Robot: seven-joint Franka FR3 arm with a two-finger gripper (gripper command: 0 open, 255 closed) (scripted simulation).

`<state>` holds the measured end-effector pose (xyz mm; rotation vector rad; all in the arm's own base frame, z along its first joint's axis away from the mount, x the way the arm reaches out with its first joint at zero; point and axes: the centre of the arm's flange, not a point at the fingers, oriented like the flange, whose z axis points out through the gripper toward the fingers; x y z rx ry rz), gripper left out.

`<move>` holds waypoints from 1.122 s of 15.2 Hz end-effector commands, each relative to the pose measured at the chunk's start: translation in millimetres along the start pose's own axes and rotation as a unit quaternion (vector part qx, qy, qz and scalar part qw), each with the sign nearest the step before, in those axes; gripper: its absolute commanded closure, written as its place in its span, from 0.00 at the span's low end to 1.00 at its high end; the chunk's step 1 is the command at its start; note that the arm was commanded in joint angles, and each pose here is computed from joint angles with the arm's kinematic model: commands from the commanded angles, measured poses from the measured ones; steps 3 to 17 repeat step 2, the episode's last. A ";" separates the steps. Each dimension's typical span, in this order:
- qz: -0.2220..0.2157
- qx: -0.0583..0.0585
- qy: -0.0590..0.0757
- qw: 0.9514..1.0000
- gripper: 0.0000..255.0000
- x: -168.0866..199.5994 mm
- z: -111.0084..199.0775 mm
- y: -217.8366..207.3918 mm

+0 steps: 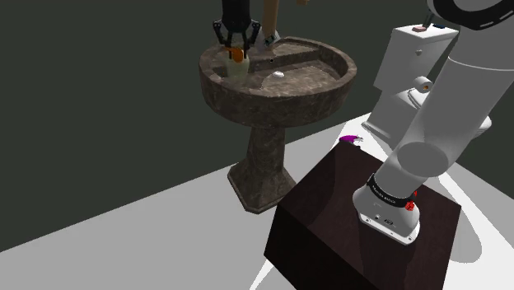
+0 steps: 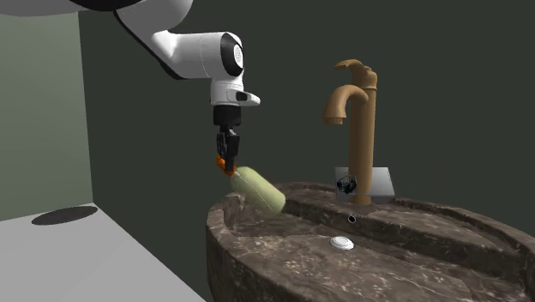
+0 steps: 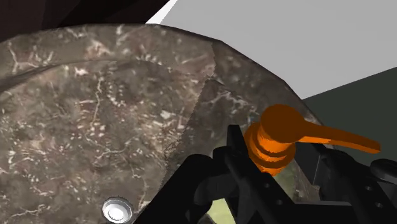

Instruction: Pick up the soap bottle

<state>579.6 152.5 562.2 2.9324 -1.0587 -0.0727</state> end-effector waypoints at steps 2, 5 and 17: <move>0.000 0.000 0.000 1.000 1.00 -0.2 -6.1 0.8; 0.000 0.000 0.000 1.000 1.00 -0.2 -6.1 0.8; 0.000 0.000 0.000 1.000 1.00 -0.2 -6.1 0.8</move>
